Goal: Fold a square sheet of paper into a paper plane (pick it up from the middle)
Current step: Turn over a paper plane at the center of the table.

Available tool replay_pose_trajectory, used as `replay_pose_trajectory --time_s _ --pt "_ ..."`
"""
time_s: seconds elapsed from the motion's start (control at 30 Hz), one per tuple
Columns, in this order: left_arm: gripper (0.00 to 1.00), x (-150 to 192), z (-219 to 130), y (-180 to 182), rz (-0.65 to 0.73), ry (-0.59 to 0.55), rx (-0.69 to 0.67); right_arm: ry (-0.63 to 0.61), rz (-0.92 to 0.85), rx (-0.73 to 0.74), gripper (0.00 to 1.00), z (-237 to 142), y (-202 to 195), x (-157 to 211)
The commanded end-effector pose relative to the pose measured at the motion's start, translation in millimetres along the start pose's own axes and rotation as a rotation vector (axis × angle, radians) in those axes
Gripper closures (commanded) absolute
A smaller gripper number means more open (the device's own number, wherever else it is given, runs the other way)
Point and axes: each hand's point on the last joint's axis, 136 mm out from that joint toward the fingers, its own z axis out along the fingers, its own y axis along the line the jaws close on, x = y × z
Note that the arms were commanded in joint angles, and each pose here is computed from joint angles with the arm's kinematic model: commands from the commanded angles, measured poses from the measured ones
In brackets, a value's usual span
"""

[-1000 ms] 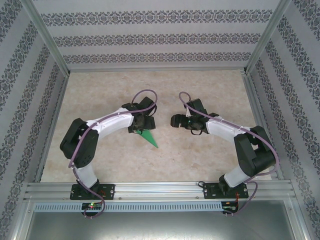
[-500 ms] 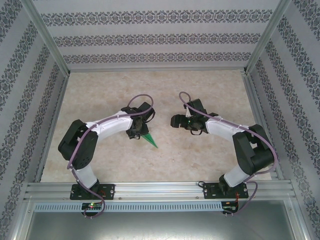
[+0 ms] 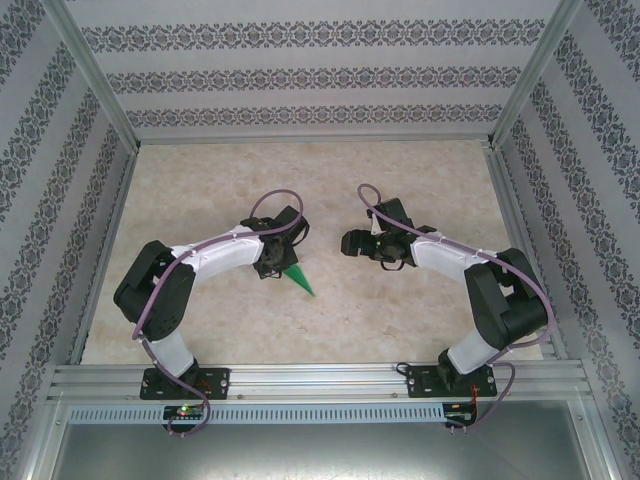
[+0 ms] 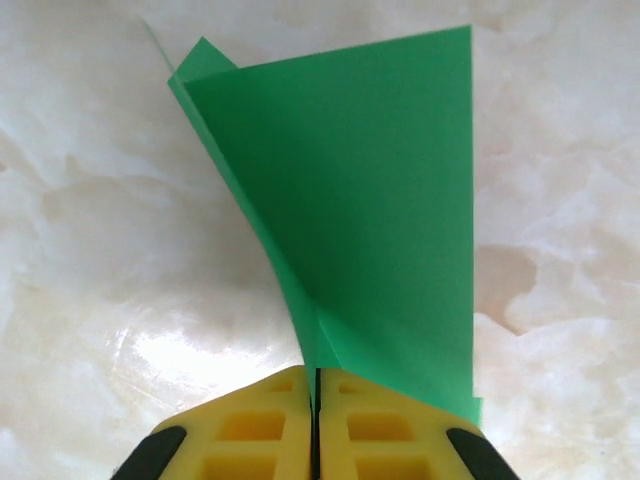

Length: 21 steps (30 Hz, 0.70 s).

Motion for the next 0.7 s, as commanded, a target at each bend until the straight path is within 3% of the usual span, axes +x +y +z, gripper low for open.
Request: replay_pose_trajectory --time_s 0.0,0.17,0.37,0.5,0.67 --pt "0.94 -19.4 -29.5 -17.5 0.064 -0.087 0.050 -0.022 0.021 -0.016 0.16 -4.8 -0.9 -4.5" --pt "0.98 -44.9 -67.9 -34.5 0.139 -0.182 0.158 -0.085 0.051 0.002 0.16 -15.6 -11.1 -11.3" --pt "0.99 -51.4 -85.8 -76.9 0.196 -0.151 0.466 -0.150 0.102 0.003 0.16 -25.2 -22.7 -17.8" --pt "0.99 -44.0 -79.1 -99.5 0.225 -0.096 0.600 -0.169 0.113 0.002 0.16 -27.7 -26.1 -19.3" --pt "1.00 -26.1 -40.9 -115.1 0.192 0.025 0.683 -0.169 0.110 -0.020 0.16 -26.8 -23.0 -19.9"
